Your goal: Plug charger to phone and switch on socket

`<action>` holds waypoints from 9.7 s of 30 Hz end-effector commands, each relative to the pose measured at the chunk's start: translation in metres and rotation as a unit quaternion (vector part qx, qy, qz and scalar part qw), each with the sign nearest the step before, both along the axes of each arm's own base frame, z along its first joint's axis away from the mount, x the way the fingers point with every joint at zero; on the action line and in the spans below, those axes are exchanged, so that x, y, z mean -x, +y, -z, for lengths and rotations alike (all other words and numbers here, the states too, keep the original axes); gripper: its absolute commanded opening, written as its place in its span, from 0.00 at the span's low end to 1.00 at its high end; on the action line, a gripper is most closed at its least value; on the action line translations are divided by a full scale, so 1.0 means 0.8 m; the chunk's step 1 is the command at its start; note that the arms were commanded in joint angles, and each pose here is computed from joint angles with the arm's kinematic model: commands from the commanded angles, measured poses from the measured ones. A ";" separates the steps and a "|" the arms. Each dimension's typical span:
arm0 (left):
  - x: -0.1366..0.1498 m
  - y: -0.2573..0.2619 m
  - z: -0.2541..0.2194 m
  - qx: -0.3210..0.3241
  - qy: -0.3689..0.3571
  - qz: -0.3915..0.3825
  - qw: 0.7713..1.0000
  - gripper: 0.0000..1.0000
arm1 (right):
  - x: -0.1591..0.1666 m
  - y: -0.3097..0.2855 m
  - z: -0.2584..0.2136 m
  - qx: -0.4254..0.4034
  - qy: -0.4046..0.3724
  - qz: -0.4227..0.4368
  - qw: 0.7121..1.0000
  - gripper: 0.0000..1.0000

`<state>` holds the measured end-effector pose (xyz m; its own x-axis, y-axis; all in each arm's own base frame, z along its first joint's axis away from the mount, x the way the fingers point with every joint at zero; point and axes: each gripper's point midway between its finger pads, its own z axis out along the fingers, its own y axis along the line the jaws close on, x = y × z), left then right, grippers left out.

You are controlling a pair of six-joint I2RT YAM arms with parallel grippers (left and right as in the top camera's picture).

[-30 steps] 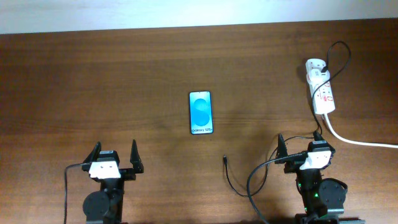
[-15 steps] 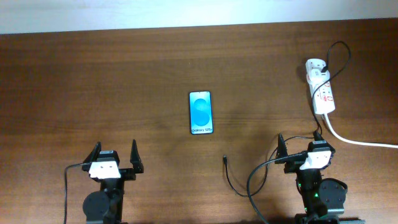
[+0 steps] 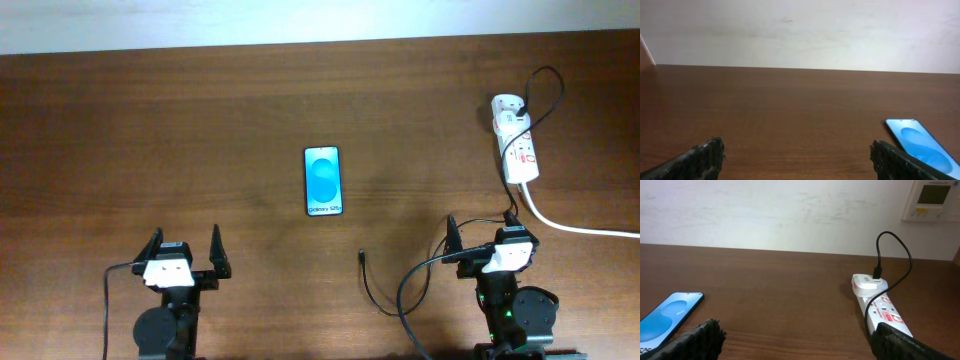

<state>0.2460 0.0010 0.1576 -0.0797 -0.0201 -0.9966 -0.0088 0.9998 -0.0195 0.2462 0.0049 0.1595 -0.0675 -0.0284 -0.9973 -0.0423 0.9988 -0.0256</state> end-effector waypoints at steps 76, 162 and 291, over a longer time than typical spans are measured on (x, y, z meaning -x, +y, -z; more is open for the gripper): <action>-0.219 -0.299 0.182 0.027 0.676 0.021 0.736 0.99 | 0.000 0.000 0.003 -0.002 0.002 0.002 1.000 0.98; -0.208 -0.279 0.198 -0.010 0.699 -0.013 0.715 0.83 | 0.000 0.000 0.003 -0.002 0.002 0.002 1.000 0.98; -0.207 -0.270 0.210 -0.002 0.711 0.004 0.703 0.84 | 0.000 0.000 0.003 -0.002 0.002 0.002 1.000 0.98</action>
